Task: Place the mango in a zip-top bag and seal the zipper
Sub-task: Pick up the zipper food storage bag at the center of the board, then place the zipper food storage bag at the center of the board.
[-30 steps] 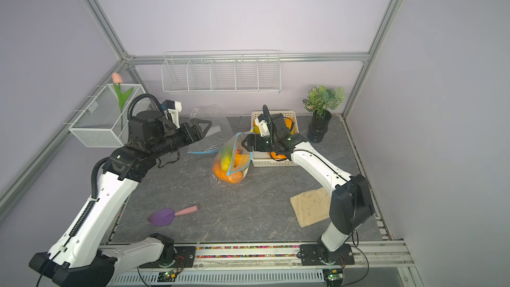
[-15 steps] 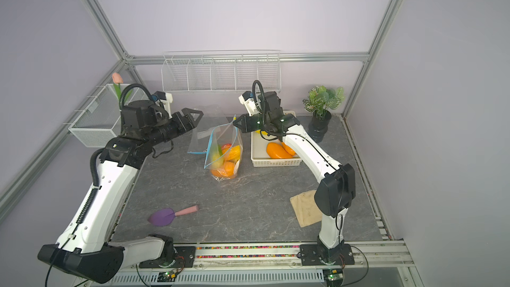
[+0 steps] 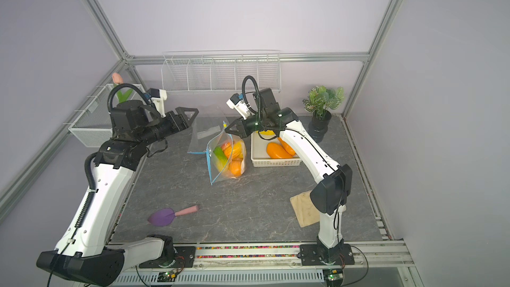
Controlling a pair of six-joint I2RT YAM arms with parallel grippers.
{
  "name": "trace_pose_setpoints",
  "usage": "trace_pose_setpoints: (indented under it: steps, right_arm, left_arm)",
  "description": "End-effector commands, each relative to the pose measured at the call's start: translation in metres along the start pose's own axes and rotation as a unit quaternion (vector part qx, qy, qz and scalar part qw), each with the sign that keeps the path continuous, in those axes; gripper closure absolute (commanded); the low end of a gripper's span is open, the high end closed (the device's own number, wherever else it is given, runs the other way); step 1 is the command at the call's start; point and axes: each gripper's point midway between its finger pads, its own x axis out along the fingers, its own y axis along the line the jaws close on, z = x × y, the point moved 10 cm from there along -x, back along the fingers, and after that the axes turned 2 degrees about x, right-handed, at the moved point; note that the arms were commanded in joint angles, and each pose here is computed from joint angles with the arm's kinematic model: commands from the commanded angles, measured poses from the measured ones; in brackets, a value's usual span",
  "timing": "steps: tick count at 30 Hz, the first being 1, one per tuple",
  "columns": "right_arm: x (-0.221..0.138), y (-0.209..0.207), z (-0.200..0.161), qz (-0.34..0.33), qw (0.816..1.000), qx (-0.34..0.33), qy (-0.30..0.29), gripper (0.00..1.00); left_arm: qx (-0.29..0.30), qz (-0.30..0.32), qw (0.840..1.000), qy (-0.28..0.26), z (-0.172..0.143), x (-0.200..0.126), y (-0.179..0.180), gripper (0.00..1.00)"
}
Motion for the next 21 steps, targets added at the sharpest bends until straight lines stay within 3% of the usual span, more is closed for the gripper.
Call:
trace_pose_setpoints:
  steps: [1,8,12,17,21]
  right_arm:
    - [-0.016,0.03,0.003,0.082,0.995,-0.061,0.005,0.93]
    - [-0.029,0.029,-0.018,0.087,0.992,-0.077,0.044,0.93]
    - [-0.035,0.005,-0.033,0.065,0.994,-0.059,0.072,0.93]
    - [-0.046,-0.014,-0.042,0.043,0.994,-0.044,0.086,0.83]
    - [-0.049,-0.018,-0.041,0.022,0.995,-0.041,0.087,0.74]
  left_arm:
    - [0.079,-0.043,0.995,-0.044,0.005,-0.02,-0.015,0.21]
    - [0.159,-0.104,0.98,-0.06,-0.011,-0.021,-0.016,0.22]
    - [0.197,-0.174,0.964,-0.034,-0.033,-0.007,-0.009,0.22]
    - [0.263,-0.191,0.946,0.019,-0.065,0.02,-0.003,0.2]
    - [0.28,-0.222,0.931,0.079,-0.078,0.051,-0.004,0.2]
